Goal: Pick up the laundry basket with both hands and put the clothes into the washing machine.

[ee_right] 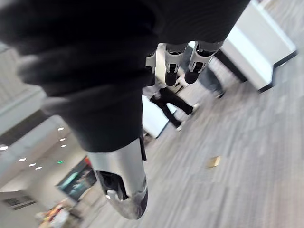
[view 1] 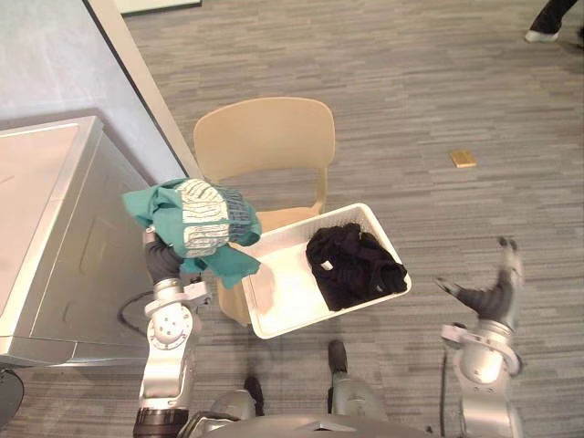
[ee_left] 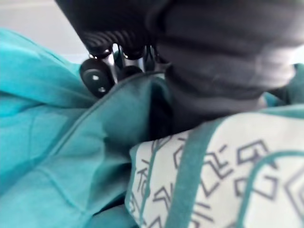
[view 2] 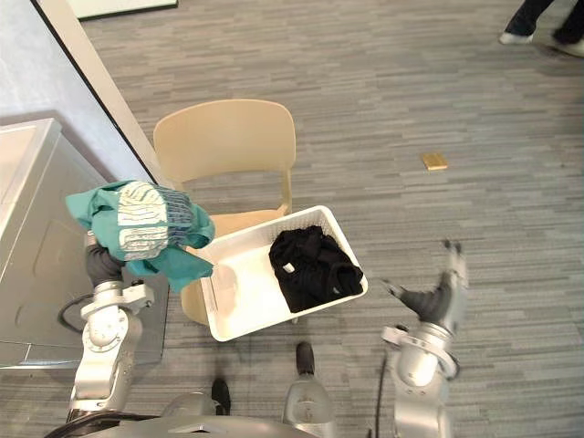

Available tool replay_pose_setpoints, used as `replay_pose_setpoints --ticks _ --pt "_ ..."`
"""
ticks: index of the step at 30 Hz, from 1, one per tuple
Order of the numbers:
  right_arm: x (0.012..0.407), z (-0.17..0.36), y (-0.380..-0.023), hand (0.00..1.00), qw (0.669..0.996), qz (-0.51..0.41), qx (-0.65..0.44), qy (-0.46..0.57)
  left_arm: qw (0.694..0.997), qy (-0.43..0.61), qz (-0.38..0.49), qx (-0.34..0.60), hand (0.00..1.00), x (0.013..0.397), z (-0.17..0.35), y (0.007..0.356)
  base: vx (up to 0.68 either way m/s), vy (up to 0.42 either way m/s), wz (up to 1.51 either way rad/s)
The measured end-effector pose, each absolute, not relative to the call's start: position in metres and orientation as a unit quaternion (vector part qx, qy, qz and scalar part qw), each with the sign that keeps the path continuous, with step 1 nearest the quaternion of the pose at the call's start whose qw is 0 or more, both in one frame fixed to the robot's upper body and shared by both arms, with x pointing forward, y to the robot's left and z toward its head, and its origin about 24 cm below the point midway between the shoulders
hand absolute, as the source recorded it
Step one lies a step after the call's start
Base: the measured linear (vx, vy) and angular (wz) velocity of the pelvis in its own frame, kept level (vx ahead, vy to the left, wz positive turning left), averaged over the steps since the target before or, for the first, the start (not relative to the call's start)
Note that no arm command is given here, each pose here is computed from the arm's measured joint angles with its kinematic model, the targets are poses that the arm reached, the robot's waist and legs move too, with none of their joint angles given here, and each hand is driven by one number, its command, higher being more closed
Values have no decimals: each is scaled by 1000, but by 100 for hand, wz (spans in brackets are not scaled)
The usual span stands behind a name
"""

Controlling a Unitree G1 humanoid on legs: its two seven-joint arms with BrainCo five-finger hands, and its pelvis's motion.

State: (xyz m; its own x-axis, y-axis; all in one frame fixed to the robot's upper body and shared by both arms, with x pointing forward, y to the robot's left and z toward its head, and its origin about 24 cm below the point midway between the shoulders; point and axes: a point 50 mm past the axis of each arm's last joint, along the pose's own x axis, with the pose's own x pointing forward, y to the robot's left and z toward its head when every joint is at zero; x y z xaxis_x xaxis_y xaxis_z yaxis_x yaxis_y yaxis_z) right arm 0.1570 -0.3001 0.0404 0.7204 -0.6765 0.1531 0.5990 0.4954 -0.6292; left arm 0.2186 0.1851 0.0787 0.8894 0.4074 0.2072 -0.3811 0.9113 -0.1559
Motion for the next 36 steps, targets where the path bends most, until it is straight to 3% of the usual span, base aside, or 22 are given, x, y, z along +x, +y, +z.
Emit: replay_pose_setpoints --ticks 6,10,15,17,22,27,36 --pt "94 -21 -344 0 786 -466 -310 264 964 -124 225 -70 100 208 80 198 -59 -4 25" --pt "42 -66 -340 0 743 -493 -246 381 960 -135 234 -73 100 200 84 201 -29 -30 47" --pt "-51 -125 -313 0 644 -509 -87 565 962 -112 235 -79 100 196 71 201 -183 135 28" --pt "-63 -135 -297 0 635 -495 -33 592 963 -95 238 -84 100 196 63 199 -183 303 36" --pt "-31 -170 -213 0 680 -348 53 643 966 -33 249 -69 100 184 37 204 -269 277 19" --pt "-4 -168 -216 0 731 -268 -23 627 967 -24 245 -65 100 180 34 203 -131 62 20" --pt "32 -160 -224 0 789 -196 -110 572 973 11 208 -101 100 178 21 176 -63 -206 74"
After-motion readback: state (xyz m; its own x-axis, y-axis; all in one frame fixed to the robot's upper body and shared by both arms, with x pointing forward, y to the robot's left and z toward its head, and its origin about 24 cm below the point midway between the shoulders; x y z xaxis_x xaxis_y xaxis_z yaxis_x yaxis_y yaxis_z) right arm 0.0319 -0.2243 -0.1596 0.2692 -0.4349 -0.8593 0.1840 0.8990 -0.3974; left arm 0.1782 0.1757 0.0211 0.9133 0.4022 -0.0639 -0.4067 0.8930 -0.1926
